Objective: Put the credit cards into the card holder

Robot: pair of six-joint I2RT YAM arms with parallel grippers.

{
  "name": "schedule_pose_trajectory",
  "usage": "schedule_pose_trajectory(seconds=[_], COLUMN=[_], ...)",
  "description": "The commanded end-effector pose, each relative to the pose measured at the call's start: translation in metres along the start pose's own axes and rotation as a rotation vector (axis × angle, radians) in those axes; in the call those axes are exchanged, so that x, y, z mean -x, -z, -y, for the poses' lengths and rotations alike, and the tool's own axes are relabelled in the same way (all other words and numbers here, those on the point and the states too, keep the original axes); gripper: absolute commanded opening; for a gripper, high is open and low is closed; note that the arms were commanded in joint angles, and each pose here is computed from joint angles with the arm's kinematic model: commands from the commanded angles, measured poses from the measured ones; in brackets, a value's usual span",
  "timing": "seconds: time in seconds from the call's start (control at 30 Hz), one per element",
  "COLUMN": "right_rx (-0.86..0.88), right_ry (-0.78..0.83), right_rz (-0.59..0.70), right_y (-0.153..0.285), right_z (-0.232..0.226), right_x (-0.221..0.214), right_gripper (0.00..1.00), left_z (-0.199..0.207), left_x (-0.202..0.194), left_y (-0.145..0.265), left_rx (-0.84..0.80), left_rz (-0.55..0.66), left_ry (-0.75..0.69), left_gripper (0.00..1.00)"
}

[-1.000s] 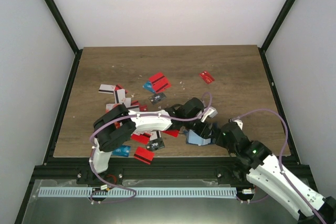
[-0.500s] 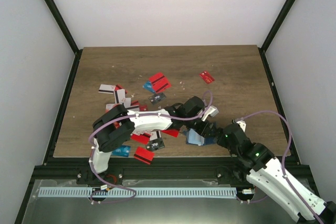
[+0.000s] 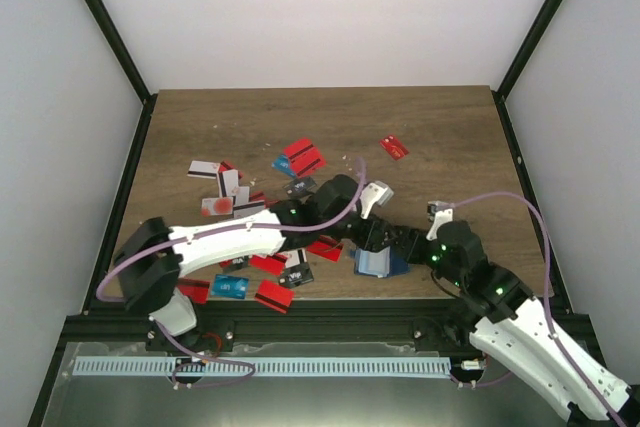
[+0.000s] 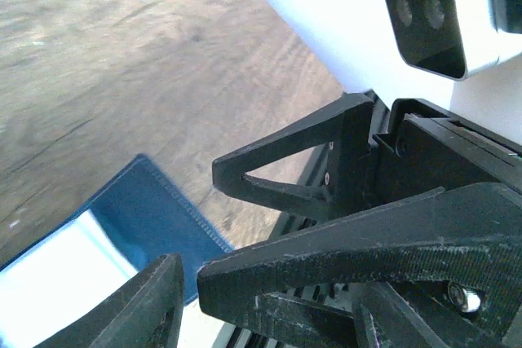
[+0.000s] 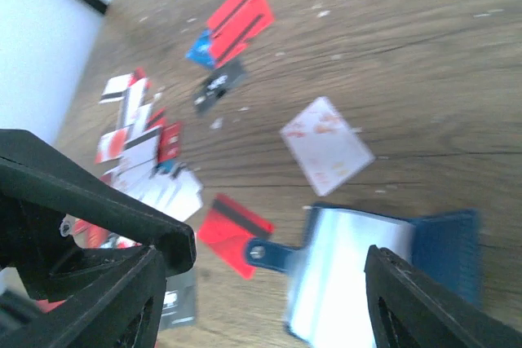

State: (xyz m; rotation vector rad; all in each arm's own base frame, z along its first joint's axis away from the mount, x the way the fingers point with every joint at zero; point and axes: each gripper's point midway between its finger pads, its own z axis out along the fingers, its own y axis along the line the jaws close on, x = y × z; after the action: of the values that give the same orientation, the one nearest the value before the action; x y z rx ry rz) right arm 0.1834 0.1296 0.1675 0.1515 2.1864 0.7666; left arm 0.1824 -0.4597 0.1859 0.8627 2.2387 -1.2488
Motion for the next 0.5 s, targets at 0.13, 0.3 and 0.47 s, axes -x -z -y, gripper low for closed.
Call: schedule_pose_trajectory(seconds=[0.13,0.3,0.47], right_rx=[0.566,0.605,0.579], right_ry=[0.115,0.119,0.197], right_rz=[-0.093,-0.220,-0.330], right_y=[0.011,-0.013,-0.037], right_z=[-0.131,-0.141,-0.167], right_x=[0.013,-0.017,-0.054], right_gripper=[0.67,0.64,0.62], left_z=[-0.137,-0.148,-0.152], left_x=[-0.104,-0.159,-0.198], left_y=[0.099,0.145,0.185], left_rx=[0.724,0.825,0.904], left_rz=[-0.116,-0.175,-0.200], left_ry=[0.251,0.402,0.543], left_gripper=[0.59,0.60,0.61])
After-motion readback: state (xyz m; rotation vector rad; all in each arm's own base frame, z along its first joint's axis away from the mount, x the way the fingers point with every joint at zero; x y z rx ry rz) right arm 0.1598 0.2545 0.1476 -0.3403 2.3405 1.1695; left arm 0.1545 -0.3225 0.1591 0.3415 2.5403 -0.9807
